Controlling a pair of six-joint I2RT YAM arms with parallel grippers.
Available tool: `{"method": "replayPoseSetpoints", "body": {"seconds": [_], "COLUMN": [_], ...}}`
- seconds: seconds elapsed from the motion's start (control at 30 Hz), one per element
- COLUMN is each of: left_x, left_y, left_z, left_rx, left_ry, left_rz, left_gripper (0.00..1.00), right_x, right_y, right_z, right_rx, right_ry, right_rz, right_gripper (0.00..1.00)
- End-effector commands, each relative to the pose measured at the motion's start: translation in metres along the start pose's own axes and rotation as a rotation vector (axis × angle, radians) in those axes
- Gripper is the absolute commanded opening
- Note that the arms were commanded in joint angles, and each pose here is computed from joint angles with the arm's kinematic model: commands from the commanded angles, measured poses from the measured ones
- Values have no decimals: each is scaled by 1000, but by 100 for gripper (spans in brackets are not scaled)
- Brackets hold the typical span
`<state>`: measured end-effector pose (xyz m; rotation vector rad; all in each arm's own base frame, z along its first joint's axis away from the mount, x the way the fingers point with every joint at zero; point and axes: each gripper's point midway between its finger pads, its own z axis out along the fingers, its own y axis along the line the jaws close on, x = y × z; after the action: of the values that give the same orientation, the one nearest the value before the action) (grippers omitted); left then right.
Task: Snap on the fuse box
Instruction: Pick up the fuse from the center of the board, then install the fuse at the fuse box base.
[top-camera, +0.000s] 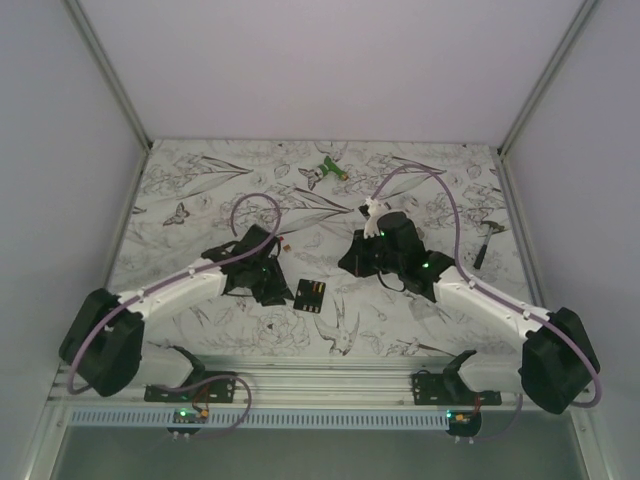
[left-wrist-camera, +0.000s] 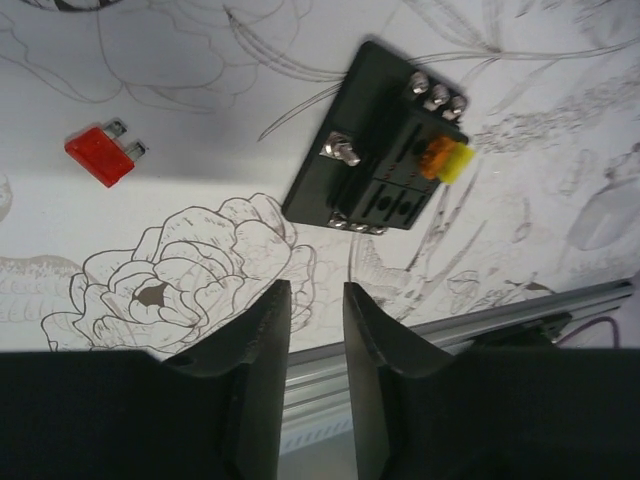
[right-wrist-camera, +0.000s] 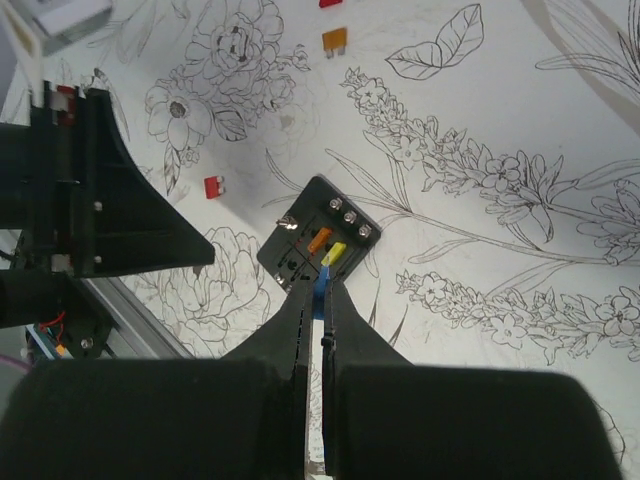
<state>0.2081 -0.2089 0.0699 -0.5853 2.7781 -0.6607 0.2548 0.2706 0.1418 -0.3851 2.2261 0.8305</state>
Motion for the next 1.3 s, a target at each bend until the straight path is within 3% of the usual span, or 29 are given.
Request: {"method": "replayPoseSetpoints", "body": {"seconds": [0.0, 0.3, 0.7, 1.03, 1.27], "left_x": [23, 30, 36, 33, 18], "left_y": [17, 24, -10, -50, -44], "left_z": [14, 39, 75, 92, 57], "left_rx": [-68, -164, -148, -72, -20], "left_ry": [113, 142, 159, 162, 70], "left_rz": [37, 70, 128, 178, 192], "left_gripper": [27, 15, 13, 15, 26], "right_x": [5, 7, 22, 23, 25], "right_y": [-1, -4, -9, -14, -11], "right_z": [-5, -4, -5, -3, 9], "right_rx": [4, 8, 35, 58, 41], "right_ry": [63, 85, 186, 220, 289], "right_rz": [12, -2, -16, -37, -55], "right_gripper": [0, 0, 1, 0, 0]}}
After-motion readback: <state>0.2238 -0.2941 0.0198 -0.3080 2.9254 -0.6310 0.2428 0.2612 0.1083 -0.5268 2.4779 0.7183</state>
